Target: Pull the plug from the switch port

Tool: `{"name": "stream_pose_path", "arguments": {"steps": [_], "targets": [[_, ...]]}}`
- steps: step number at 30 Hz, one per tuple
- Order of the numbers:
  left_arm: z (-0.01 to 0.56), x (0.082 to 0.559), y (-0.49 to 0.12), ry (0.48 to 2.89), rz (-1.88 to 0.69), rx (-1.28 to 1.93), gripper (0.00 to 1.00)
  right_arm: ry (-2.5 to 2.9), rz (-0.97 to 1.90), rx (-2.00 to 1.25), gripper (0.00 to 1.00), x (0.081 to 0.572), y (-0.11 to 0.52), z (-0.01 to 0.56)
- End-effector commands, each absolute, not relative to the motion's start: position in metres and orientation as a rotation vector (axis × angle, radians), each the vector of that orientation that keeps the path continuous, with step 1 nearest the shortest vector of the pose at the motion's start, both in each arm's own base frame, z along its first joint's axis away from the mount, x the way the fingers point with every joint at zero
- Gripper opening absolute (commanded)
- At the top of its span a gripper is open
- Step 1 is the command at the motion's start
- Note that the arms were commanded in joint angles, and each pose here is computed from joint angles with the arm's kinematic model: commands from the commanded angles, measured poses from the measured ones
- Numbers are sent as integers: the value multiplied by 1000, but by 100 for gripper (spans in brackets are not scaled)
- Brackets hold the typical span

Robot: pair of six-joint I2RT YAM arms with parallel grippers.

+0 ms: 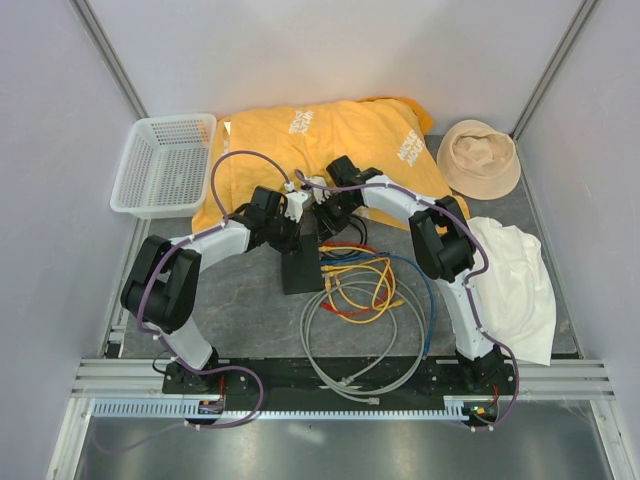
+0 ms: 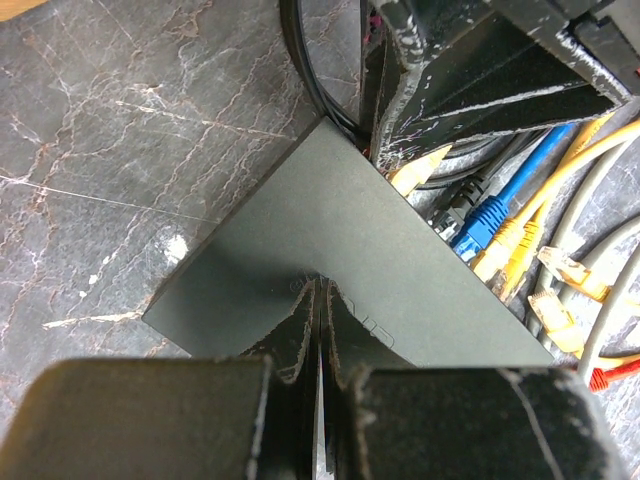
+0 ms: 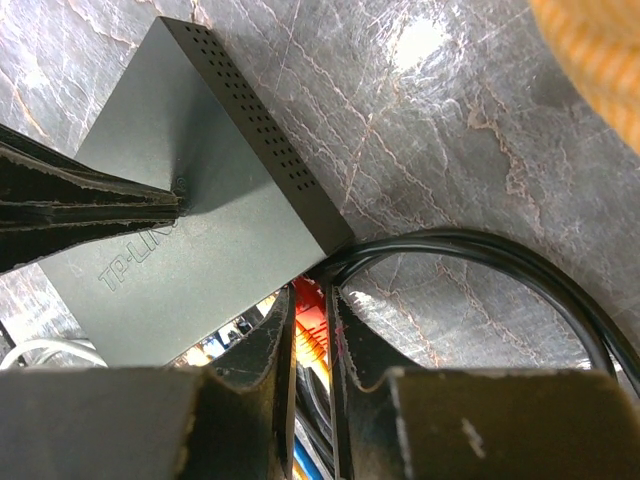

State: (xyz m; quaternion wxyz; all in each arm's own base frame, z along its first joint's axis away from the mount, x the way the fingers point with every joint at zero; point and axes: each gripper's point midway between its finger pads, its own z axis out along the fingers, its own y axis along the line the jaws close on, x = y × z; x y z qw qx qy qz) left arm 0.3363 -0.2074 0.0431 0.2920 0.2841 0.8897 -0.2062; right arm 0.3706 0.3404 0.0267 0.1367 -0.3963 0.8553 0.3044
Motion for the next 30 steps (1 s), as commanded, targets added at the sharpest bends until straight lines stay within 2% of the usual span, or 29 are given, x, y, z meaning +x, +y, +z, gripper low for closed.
{"name": "stream_pose_path", "arguments": {"steps": [1,8,12,20,30], "targets": [[28,328,-193,2473,-468,693,2,2636,653,-1256,0,359,314,-40],[28,322,-190,2468,-443,727,1,2668,569,-1317,0,359,301,-46],[15,313,-186,2556,-435,698,2,2706,473,-1320,0,358,288,-54],[18,309,-192,2513,-418,755,2,2744,393,-1353,0,353,273,-63],[12,305,-198,2500,-323,837,1,2792,119,-1384,0,352,243,-79]]}}
